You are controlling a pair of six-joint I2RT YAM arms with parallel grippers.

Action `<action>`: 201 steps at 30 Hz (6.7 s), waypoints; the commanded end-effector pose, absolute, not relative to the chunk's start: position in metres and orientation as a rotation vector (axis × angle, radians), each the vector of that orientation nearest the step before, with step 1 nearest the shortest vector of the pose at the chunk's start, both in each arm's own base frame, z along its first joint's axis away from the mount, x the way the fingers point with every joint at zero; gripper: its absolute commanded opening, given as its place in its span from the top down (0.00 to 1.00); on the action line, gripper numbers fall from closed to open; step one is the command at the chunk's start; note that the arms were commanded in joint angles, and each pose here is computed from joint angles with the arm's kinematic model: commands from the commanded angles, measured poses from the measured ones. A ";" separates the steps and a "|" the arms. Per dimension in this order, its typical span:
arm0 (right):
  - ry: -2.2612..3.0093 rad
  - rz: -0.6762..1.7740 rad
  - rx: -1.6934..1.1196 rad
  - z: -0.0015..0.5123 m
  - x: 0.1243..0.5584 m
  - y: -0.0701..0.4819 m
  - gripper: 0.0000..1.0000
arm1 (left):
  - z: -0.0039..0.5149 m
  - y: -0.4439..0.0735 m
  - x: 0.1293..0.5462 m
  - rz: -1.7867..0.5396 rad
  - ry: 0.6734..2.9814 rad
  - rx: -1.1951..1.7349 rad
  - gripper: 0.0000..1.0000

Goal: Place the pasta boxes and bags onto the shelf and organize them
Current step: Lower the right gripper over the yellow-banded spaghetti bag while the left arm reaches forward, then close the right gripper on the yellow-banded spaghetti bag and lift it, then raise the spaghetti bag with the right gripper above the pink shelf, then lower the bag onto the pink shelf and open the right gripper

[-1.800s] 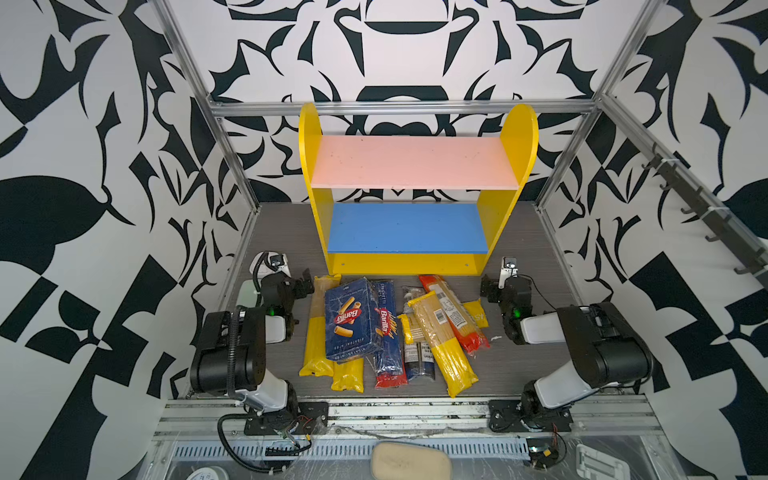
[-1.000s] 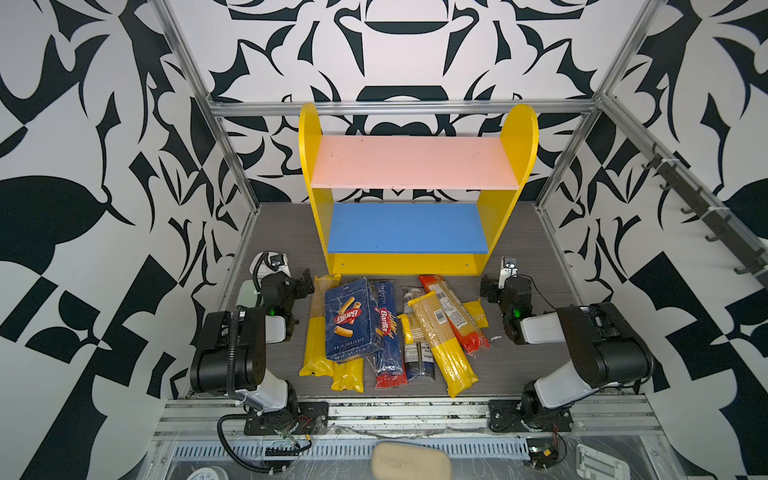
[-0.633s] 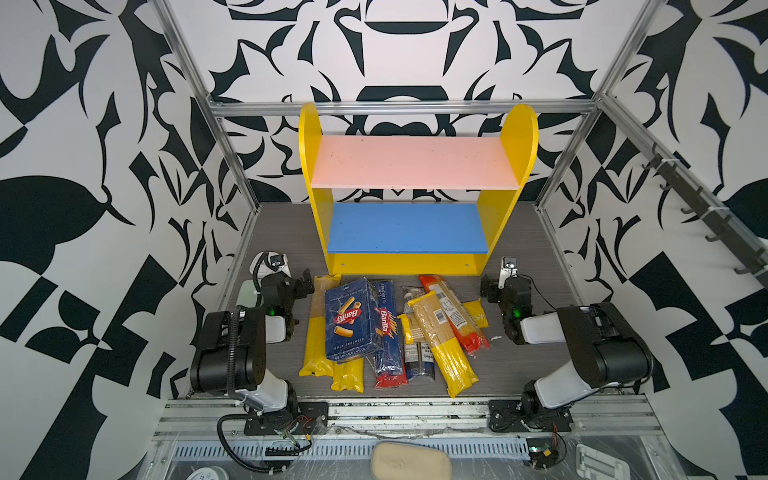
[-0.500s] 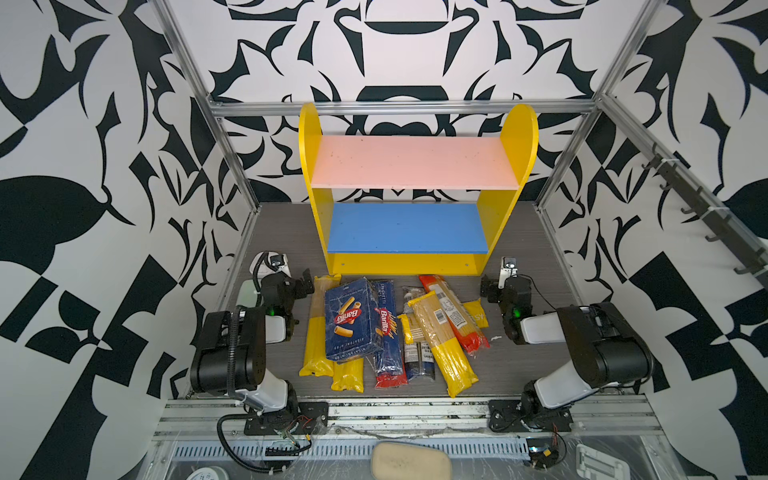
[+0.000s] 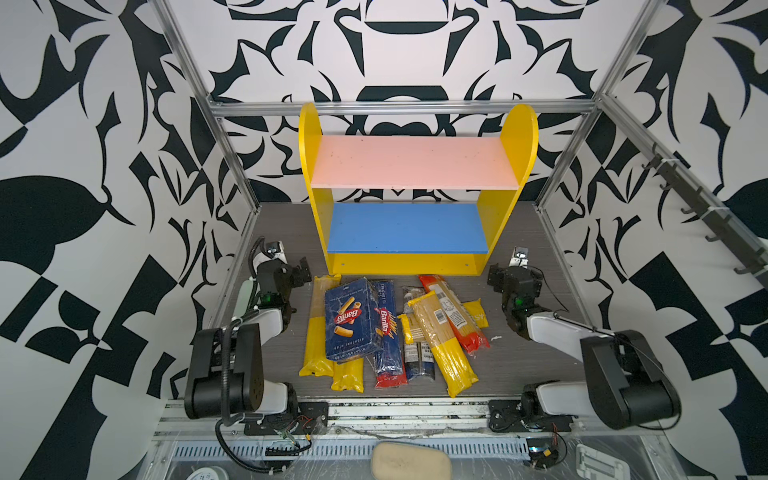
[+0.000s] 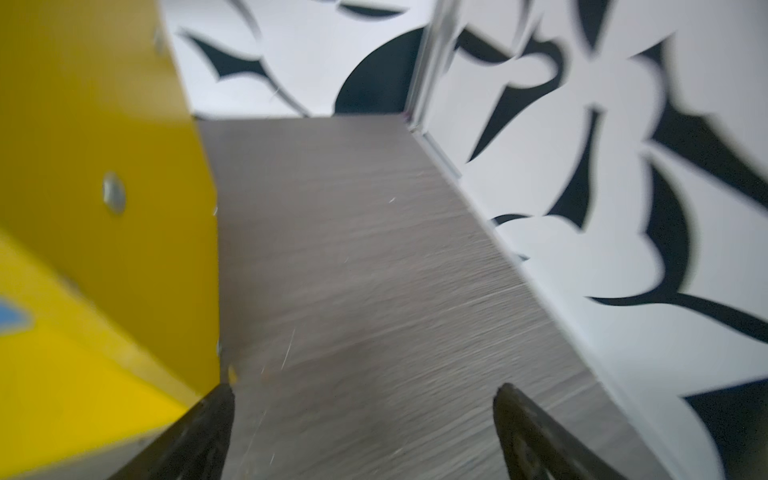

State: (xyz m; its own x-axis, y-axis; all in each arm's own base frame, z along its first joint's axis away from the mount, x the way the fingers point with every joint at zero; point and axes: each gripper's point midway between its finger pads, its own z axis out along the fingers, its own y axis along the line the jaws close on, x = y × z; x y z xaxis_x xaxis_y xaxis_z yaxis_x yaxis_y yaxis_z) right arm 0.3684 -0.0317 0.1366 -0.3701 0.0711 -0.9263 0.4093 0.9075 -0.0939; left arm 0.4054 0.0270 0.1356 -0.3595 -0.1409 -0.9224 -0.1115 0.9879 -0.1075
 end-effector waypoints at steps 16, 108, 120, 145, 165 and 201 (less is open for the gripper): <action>2.337 -0.210 0.415 0.178 0.276 0.005 0.09 | 0.195 -0.080 0.339 0.047 2.153 -0.055 0.01; 2.808 0.252 -0.295 0.083 0.122 0.204 1.00 | 0.296 -0.187 0.229 -0.431 2.299 0.430 0.01; 2.641 0.349 -0.344 0.184 0.142 0.219 1.00 | 0.266 -0.172 0.230 -0.317 2.366 0.399 0.01; 2.147 0.172 -0.353 0.444 0.216 0.202 1.00 | 0.267 -0.190 0.244 -0.337 2.342 0.460 0.01; 1.749 0.014 -0.191 0.560 0.342 0.179 1.00 | 0.273 -0.215 0.257 -0.411 2.356 0.467 0.01; 1.894 0.002 0.020 0.495 0.461 0.115 0.42 | 0.282 -0.212 0.266 -0.342 2.352 0.456 0.01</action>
